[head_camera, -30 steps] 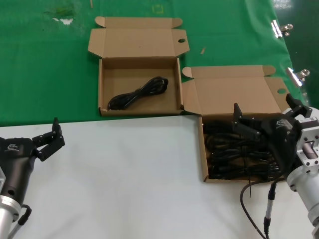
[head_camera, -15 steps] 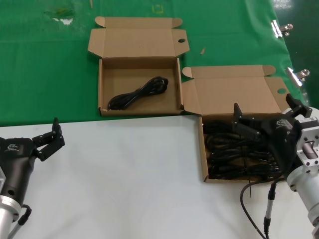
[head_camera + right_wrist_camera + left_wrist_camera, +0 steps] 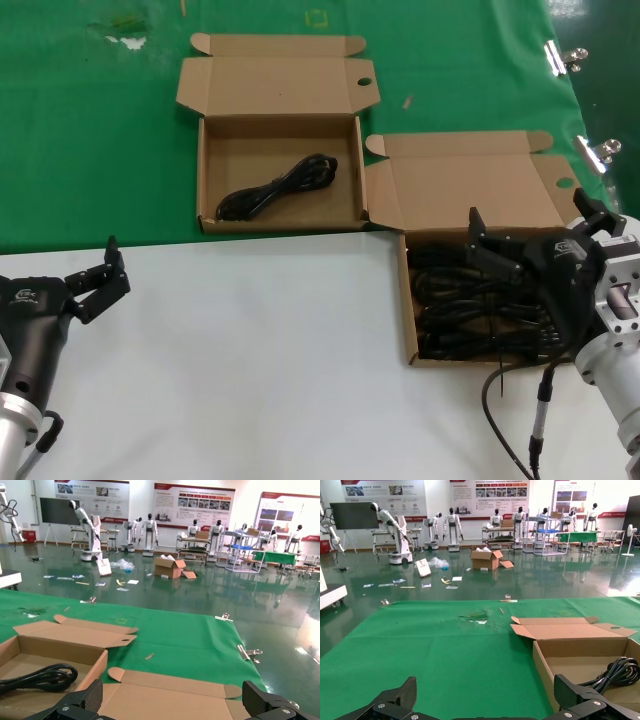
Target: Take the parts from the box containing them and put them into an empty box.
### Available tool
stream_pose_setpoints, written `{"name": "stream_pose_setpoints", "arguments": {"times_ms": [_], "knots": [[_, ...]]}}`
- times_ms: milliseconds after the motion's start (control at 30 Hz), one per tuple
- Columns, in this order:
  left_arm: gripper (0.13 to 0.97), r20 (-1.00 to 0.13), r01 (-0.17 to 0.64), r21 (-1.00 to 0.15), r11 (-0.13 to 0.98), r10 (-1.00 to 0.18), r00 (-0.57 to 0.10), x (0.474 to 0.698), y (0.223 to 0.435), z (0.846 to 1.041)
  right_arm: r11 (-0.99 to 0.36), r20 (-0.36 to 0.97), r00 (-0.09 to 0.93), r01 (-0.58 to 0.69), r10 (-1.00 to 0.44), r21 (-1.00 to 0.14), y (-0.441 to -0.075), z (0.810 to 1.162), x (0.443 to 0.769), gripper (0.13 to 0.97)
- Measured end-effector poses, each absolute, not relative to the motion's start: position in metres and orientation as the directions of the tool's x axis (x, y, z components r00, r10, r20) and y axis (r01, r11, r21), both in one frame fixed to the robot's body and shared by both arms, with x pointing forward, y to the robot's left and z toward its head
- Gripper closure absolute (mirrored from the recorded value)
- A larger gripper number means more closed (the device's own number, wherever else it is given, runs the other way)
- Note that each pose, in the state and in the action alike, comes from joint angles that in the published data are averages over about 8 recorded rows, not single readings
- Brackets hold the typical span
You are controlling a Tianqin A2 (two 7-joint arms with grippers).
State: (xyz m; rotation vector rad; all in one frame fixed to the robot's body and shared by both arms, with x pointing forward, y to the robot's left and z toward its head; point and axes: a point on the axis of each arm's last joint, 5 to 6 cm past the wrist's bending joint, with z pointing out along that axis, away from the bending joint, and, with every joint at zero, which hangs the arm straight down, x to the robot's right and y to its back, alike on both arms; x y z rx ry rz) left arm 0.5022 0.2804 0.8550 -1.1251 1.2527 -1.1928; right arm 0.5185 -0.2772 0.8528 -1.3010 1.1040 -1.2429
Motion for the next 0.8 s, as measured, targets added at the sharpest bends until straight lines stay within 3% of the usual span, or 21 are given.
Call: {"name": "stream_pose_setpoints", "arguments": {"times_ms": [800], "knots": [[0.132, -0.071, 0.022, -0.997, 0.07, -0.997, -0.035, 0.5022, 0.2804, 0.855, -0.1, 0.101, 0.061, 0.017, -0.993, -0.995, -0.2772, 0.8528, 0.5185, 0.13]]}}
